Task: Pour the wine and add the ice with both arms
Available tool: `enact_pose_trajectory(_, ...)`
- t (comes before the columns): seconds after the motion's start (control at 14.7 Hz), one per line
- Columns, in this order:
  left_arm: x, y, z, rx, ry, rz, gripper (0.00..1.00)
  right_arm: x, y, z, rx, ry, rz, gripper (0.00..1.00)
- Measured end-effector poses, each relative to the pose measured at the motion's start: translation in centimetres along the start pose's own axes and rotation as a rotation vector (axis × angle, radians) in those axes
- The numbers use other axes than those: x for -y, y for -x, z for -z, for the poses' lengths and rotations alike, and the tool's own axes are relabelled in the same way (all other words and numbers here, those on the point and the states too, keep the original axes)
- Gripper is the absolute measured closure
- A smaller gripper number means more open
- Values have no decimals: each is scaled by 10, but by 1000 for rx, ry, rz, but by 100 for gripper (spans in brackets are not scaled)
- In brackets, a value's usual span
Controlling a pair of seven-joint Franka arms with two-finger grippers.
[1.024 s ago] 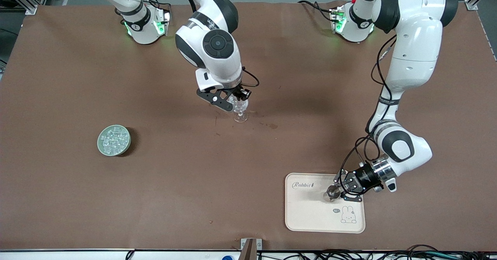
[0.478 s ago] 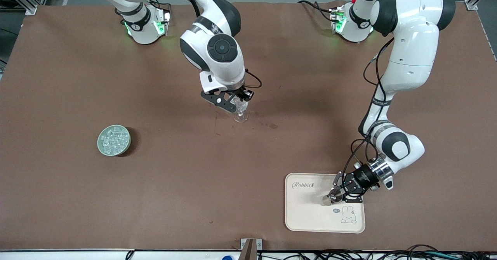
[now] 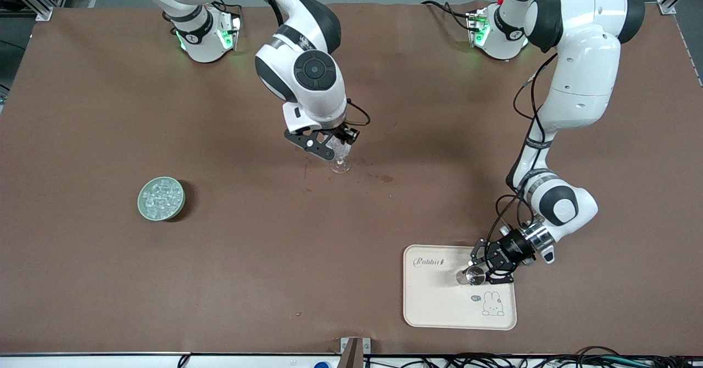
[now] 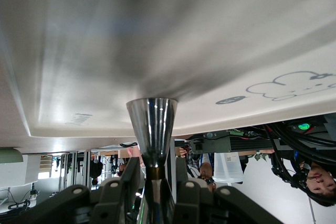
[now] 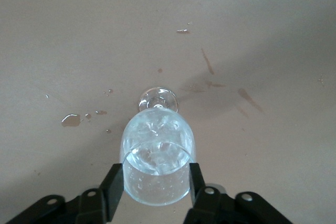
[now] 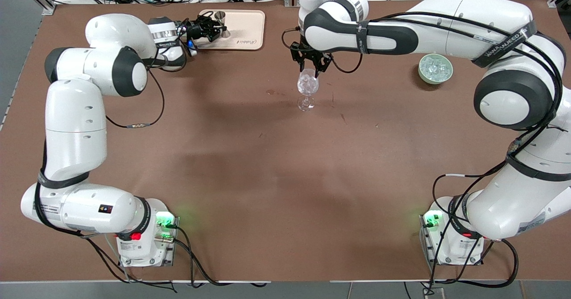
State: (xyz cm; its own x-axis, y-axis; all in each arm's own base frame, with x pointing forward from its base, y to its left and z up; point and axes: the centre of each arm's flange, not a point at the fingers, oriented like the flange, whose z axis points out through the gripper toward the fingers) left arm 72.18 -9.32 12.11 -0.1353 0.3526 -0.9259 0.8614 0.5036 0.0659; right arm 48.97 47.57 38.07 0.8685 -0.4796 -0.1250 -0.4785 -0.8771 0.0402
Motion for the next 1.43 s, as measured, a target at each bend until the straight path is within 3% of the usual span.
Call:
enact_pose_trajectory(0.27,-5,7,11,-2,12,-6,25,0,-2,2,-1,-5,-2,28)
enact_pose_trajectory(0.41,-11,9,27,-55,-11,-59,4,1,-9,15,-10,-29,-14,15)
enact_pose_trajectory(0.48,-14,13,34,-88,-37,-99,0,0,-16,28,-22,-49,-24,6)
enact_pose_trajectory(0.55,-16,19,40,-118,-63,-141,0,-5,-25,48,-46,-69,-33,0)
enact_pose_trajectory(0.89,-25,71,59,-284,-241,-433,0,-87,-86,185,-238,-110,31,0)
enact_pose_trajectory(1.02,-34,112,71,-392,-325,-623,0,-138,-122,227,-297,-80,70,0)
enact_pose_trajectory(1.23,-45,170,90,-545,-407,-864,0,-221,-185,258,-323,21,160,0)
enact_pose_trajectory(1.43,-56,201,107,-579,-384,-938,0,-287,-230,271,-317,79,207,0)
